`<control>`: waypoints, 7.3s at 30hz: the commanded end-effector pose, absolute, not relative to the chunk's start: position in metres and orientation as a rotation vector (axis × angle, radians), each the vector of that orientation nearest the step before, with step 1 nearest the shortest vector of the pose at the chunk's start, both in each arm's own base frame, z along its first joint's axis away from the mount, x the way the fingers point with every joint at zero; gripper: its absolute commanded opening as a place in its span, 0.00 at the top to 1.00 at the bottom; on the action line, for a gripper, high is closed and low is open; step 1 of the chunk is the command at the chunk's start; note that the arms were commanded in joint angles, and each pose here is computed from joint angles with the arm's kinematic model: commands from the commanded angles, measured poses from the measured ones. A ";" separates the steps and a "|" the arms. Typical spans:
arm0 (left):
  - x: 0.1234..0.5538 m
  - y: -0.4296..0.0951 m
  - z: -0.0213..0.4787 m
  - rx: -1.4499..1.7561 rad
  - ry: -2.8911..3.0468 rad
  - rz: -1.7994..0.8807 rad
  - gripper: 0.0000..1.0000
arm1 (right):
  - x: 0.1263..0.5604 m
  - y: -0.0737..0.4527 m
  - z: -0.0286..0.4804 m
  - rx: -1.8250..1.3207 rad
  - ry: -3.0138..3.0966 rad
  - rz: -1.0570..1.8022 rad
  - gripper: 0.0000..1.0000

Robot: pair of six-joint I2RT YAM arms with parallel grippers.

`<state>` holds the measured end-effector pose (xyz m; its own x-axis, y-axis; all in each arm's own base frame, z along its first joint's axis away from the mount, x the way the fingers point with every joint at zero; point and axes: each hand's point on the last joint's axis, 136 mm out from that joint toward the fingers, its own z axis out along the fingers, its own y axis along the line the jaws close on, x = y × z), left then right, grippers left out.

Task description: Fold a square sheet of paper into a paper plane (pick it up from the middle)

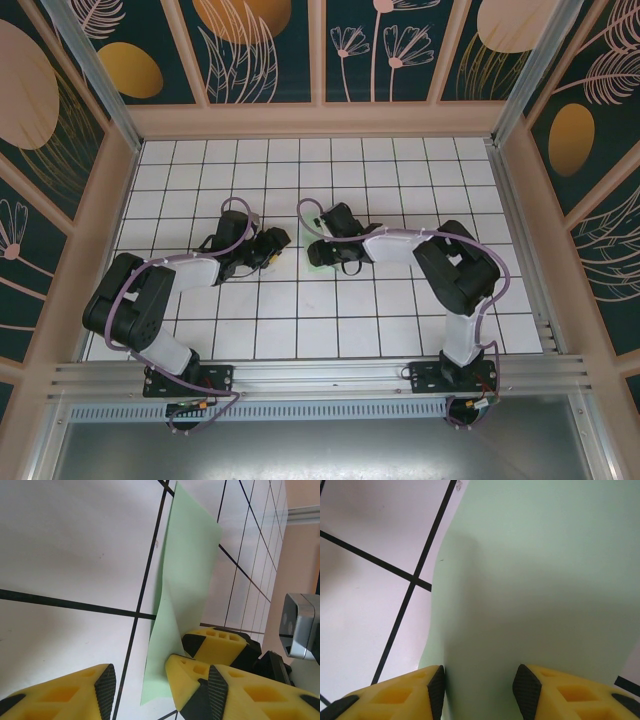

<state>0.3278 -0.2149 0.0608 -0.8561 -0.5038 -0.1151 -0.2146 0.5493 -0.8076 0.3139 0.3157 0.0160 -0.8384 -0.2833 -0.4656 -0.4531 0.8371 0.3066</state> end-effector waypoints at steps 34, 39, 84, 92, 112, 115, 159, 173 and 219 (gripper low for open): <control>0.331 -0.194 0.060 -0.653 2.430 -1.085 0.40 | 0.269 0.284 0.025 -0.511 2.790 0.219 0.32; 0.329 -0.188 0.061 -0.663 2.425 -1.074 0.34 | 0.257 0.281 0.012 -0.576 2.819 0.103 0.31; 0.324 -0.179 0.059 -0.650 2.436 -1.008 0.02 | 0.229 0.282 0.037 -0.395 2.914 0.364 0.28; 0.322 -0.172 0.060 -0.661 2.433 -0.965 0.02 | 0.247 0.292 0.047 -0.530 2.797 0.188 0.27; 0.321 -0.173 0.054 -0.670 2.453 -0.964 0.01 | 0.230 0.279 -0.009 -0.640 2.903 -0.022 0.23; 0.321 -0.173 0.054 -0.670 2.453 -0.965 0.01 | 0.227 0.273 -0.020 -0.645 2.930 -0.063 0.26; 0.322 -0.268 0.090 -0.374 2.374 -1.474 0.28 | 0.231 0.249 -0.016 -0.400 3.013 0.662 0.38; 0.334 -0.299 0.060 -0.383 2.461 -1.509 0.48 | 0.232 0.251 -0.019 -0.403 3.013 0.676 0.39; 0.310 -0.290 0.036 0.023 2.633 -1.309 0.96 | 0.302 0.283 0.065 -0.068 2.668 1.077 0.74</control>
<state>0.3095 -0.2921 0.0310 -0.9802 -0.0902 -0.1764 0.0866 0.6057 -0.7909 0.3005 0.2777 0.0714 -0.9601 0.0496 -0.2752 -0.1513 0.7357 0.6602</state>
